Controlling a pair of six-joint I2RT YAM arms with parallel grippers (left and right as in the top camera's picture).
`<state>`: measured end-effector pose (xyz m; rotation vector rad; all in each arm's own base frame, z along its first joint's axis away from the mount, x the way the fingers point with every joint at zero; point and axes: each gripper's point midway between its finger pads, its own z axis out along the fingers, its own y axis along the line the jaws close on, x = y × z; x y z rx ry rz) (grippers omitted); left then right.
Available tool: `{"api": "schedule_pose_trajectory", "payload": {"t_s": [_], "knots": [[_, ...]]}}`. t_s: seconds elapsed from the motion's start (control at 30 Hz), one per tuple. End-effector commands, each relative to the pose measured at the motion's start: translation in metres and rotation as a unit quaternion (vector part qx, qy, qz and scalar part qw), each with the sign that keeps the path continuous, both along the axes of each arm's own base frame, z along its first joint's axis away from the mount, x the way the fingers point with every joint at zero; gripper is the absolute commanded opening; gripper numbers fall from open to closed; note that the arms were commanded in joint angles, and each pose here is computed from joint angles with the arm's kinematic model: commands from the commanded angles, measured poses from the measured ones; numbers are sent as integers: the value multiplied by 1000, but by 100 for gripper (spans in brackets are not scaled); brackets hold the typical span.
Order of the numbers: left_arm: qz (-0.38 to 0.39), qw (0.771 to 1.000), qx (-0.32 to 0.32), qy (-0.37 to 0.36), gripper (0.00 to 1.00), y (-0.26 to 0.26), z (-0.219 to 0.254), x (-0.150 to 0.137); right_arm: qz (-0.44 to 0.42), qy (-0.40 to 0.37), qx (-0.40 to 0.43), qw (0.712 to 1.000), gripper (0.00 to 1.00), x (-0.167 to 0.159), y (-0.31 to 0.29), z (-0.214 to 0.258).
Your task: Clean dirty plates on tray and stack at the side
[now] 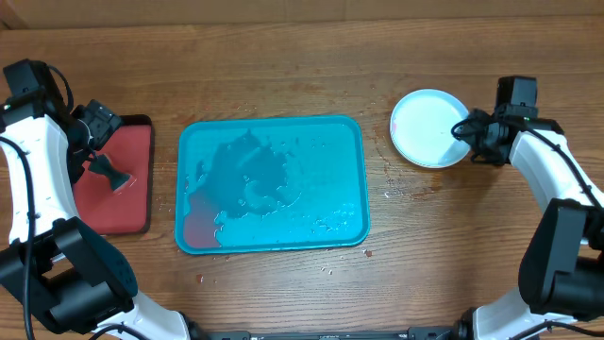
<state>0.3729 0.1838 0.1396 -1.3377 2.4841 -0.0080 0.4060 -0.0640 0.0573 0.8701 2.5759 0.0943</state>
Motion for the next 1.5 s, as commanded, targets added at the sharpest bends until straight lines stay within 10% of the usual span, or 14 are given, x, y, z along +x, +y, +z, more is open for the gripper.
{"api": "schedule_pose_trajectory", "payload": {"t_s": [0.0, 0.67, 1.47], "knots": [[-4, 1000, 2, -9, 100, 0, 7, 1, 4, -1, 25, 1000, 100, -4, 11, 9], [-4, 1000, 2, -9, 100, 0, 7, 1, 103, -30, 53, 993, 100, -132, 83, 144], [-4, 1000, 2, -9, 100, 0, 7, 1, 166, -17, 89, 982, 100, -144, 122, 144]]}}
